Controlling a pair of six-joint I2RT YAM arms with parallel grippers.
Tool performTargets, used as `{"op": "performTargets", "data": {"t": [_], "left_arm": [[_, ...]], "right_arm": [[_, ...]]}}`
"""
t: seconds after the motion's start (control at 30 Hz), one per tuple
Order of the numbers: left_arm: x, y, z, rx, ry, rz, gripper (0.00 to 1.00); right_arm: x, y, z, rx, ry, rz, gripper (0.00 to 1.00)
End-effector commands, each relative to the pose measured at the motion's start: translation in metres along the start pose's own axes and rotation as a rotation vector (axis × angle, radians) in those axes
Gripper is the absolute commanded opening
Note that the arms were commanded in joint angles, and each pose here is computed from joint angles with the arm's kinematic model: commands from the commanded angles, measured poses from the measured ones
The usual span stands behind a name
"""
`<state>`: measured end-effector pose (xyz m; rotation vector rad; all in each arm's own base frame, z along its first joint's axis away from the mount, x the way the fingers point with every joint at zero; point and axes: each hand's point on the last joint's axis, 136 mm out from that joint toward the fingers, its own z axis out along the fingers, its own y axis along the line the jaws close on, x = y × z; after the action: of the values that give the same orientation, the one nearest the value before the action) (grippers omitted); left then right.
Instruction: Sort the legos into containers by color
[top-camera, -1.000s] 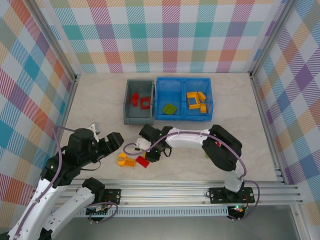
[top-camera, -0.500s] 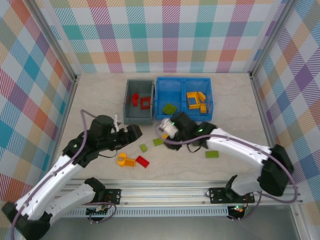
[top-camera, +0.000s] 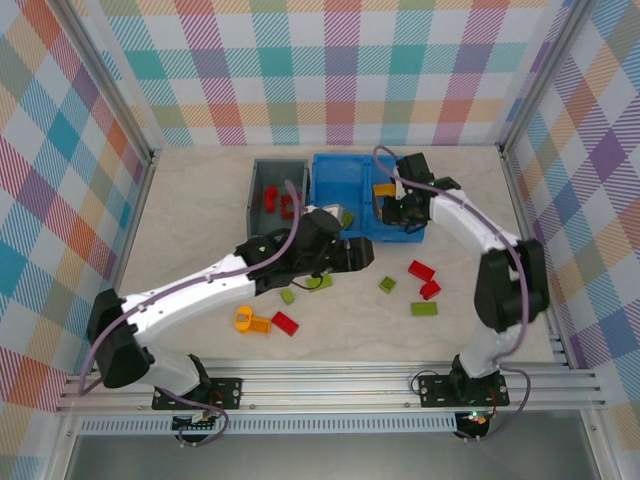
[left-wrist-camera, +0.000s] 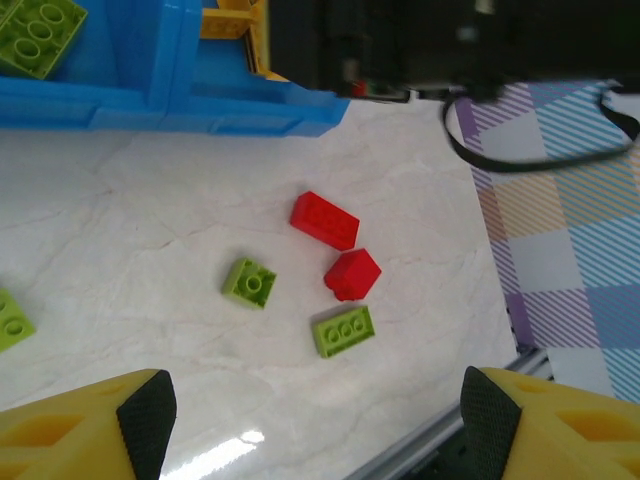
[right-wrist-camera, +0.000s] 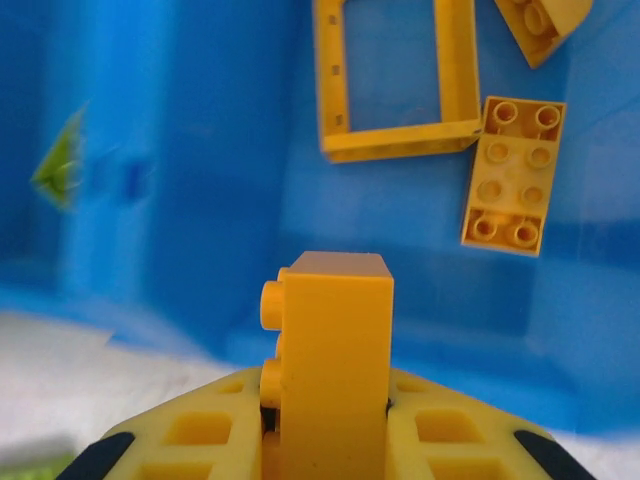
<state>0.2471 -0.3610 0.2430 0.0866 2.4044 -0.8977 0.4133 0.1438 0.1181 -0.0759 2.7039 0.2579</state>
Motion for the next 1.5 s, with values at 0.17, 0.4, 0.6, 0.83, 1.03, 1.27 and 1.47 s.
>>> {"op": "performTargets", "data": {"t": [0.17,0.4,0.6,0.83,1.03,1.27,1.47], "left_arm": [[0.002,0.007,0.019,-0.112,-0.002,0.058,0.77],[0.019,0.028,0.027,-0.187,0.059,0.107,0.77],[0.03,0.036,0.03,-0.197,0.08,0.143,0.76],[0.046,0.026,0.067,-0.203,0.151,0.305,0.72],[0.064,0.035,0.125,-0.302,0.234,0.422,0.74],[0.067,0.047,0.173,-0.404,0.264,0.512,0.76],[0.086,0.048,0.192,-0.37,0.319,0.519,0.73]], "right_arm": [[-0.001,-0.023,0.044,0.069,0.128,0.078,0.23],[-0.003,-0.023,0.046,0.077,0.125,0.072,0.39],[-0.02,-0.008,0.004,0.032,0.023,0.041,0.51],[-0.02,0.003,-0.09,-0.022,-0.16,0.053,0.5],[0.034,0.005,-0.186,-0.139,-0.305,0.106,0.57],[0.096,0.003,-0.259,-0.248,-0.406,0.151,0.66],[0.113,-0.004,-0.278,-0.243,-0.434,0.177,0.66]]}}
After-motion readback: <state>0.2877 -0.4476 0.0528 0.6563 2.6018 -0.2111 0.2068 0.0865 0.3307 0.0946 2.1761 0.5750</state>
